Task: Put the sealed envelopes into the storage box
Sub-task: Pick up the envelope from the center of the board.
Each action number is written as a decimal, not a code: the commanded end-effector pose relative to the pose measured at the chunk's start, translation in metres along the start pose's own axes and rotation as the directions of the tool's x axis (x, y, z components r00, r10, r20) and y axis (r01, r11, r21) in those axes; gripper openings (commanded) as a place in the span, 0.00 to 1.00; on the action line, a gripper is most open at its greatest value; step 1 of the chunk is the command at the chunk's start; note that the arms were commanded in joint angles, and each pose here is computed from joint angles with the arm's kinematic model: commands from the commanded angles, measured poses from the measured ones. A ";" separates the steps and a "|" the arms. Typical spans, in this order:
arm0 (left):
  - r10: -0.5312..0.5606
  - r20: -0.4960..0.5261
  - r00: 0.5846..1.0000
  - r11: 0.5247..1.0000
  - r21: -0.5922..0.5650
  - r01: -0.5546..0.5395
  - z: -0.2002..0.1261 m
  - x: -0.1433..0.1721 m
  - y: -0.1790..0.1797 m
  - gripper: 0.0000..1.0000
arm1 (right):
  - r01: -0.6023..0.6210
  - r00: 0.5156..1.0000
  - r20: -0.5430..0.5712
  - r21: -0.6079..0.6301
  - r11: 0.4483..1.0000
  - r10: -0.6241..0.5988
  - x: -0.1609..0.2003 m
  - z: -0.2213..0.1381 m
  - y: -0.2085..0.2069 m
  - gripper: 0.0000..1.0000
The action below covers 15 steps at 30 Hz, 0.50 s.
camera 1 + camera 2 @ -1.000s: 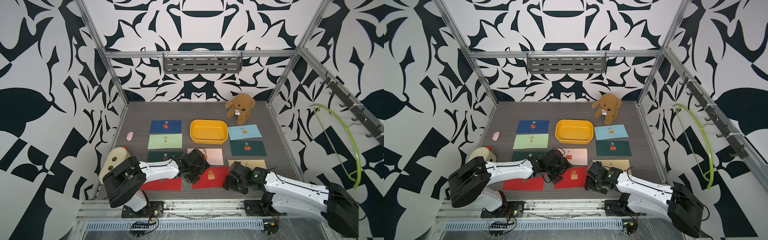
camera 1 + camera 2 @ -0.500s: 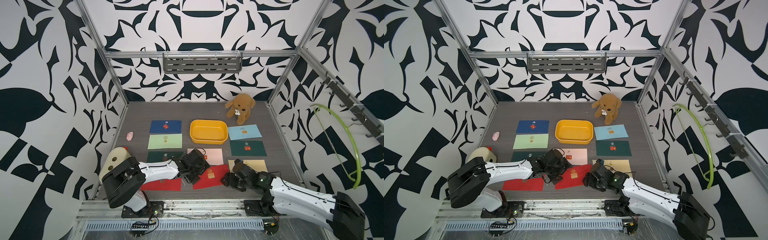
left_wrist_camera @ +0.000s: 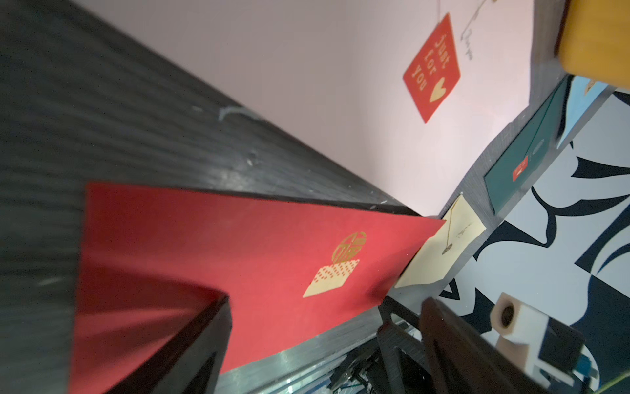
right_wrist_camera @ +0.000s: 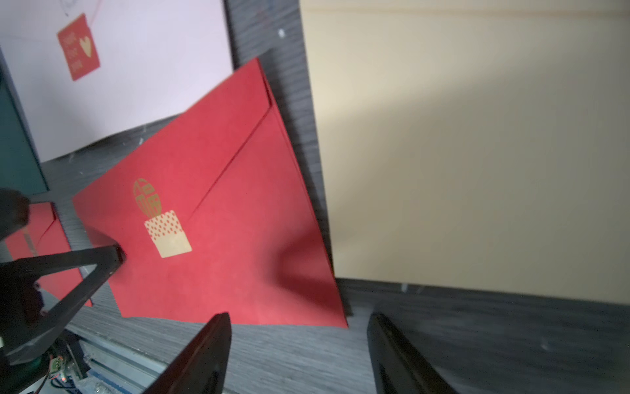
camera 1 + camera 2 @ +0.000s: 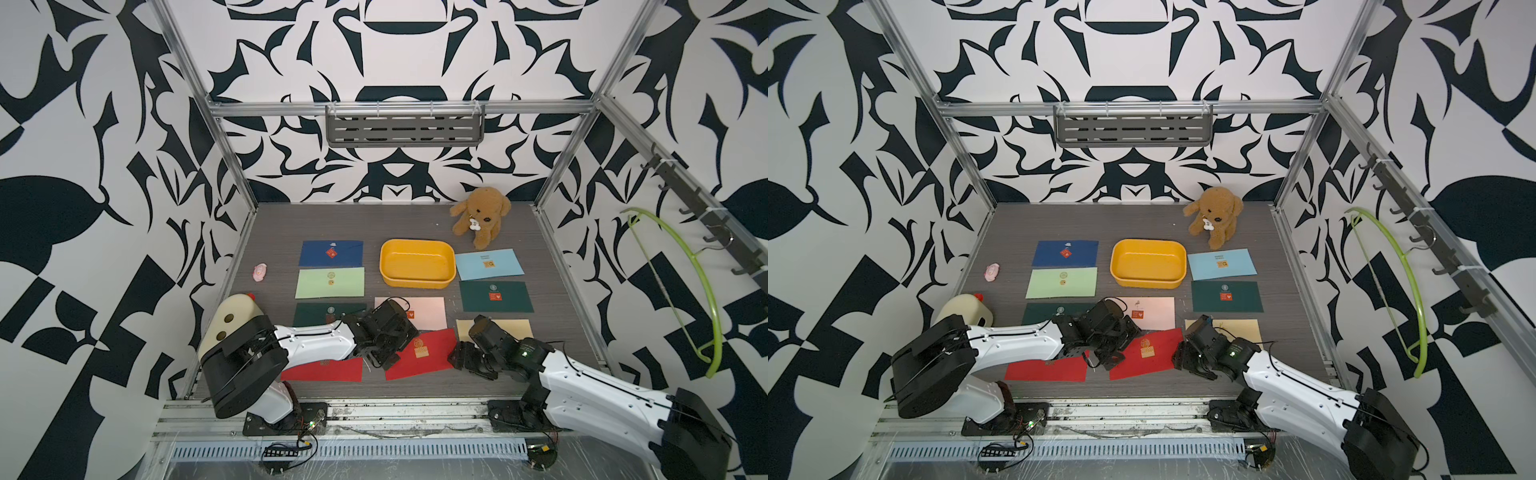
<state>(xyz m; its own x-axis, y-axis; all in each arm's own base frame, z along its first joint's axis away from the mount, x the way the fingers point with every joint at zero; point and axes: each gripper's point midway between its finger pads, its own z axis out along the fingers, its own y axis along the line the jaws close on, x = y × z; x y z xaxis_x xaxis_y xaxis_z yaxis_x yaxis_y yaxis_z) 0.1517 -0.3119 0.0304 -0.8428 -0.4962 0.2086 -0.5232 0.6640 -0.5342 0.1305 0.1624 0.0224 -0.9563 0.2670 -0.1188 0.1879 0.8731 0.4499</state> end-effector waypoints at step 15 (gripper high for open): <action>-0.071 0.092 0.993 0.874 -0.474 0.107 -0.012 -0.015 0.154 0.95 | -0.052 0.997 -0.052 -0.011 0.999 0.051 0.019 0.016 -0.021 0.61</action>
<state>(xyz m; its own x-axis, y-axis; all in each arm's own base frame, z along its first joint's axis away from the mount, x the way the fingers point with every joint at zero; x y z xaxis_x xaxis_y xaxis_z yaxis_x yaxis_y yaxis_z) 0.1451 -0.3030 0.0290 -0.8318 -0.5079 0.2238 -0.5422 0.6575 -0.5231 0.1381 0.1736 0.0228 -0.9474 0.2869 -0.1416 0.1702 0.8266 0.5364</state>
